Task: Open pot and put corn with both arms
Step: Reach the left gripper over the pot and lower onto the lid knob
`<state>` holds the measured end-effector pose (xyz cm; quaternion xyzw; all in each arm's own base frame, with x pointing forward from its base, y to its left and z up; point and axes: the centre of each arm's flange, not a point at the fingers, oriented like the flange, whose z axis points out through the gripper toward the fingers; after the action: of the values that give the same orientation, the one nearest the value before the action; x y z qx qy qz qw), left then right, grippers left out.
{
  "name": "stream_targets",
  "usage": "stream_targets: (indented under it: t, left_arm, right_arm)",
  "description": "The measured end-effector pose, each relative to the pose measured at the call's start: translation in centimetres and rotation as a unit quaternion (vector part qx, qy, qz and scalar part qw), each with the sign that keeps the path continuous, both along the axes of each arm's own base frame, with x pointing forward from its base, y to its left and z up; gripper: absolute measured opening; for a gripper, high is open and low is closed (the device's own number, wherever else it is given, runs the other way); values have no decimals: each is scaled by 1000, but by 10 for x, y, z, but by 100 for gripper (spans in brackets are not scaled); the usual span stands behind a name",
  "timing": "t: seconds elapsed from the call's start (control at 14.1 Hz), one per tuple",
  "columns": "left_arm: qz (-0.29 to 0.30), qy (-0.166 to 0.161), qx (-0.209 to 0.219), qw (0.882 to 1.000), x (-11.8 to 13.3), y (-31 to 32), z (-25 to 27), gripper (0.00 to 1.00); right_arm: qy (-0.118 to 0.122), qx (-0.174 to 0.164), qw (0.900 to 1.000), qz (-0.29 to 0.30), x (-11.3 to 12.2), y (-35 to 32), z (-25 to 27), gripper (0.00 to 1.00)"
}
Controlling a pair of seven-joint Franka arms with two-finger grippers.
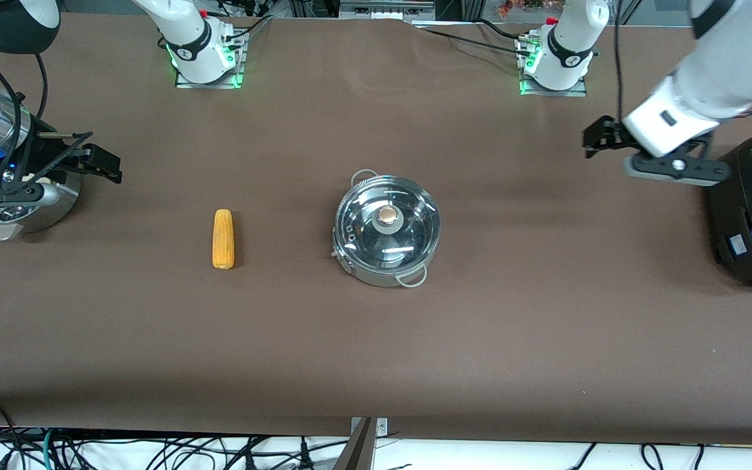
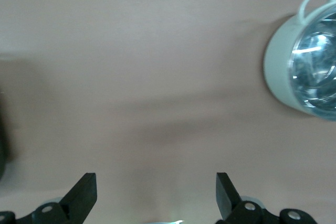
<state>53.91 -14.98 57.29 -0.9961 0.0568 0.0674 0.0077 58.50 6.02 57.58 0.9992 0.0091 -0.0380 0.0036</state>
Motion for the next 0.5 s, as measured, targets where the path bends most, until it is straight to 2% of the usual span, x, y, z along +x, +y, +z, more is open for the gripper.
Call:
stream_targets:
  t: [0.28,0.5]
  left_arm:
    - [16,5,0,1000,3,-95,-22,100]
    - [39,-10,-19,999,21,-165,-65,100]
  right_arm:
    - [0,0,1000,0,0,0,0,100]
    - [0,0,1000,0,0,0,0,100]
